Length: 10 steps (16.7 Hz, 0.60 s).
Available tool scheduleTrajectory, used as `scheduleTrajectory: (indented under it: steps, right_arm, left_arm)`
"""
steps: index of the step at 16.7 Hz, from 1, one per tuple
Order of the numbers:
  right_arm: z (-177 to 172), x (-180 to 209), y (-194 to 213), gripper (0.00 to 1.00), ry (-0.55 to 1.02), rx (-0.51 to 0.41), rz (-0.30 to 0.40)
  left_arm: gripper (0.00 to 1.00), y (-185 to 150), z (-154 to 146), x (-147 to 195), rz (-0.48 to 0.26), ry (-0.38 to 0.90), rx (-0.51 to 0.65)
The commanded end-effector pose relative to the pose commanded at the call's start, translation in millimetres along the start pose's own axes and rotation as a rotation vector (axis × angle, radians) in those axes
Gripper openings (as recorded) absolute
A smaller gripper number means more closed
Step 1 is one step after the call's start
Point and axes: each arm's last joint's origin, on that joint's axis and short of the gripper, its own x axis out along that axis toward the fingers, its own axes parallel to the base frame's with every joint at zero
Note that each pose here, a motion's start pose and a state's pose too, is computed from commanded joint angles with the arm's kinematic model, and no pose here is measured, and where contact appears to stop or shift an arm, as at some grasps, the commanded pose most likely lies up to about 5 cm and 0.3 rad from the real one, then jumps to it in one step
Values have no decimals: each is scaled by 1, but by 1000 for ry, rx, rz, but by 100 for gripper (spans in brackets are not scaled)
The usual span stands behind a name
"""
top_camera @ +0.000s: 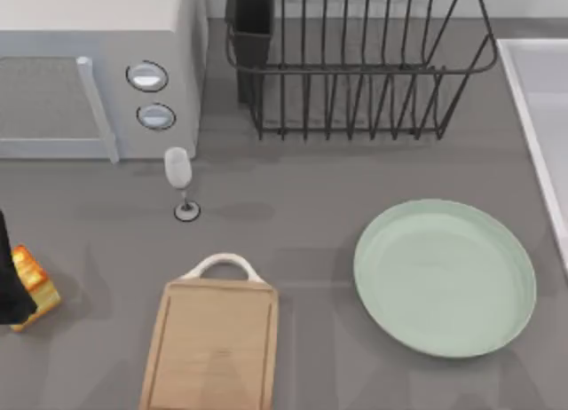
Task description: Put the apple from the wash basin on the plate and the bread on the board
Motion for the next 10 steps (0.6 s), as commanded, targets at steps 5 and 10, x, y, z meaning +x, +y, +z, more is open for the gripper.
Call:
scheduleTrajectory:
  steps: [5, 10]
  right_arm:
    - [58, 56, -16, 100, 388, -37, -29]
    - [80, 148, -44, 100, 769, -46, -21]
  left_arm:
    - [100, 0, 0, 0, 0, 0, 0]
    - [100, 0, 0, 0, 0, 0, 0]
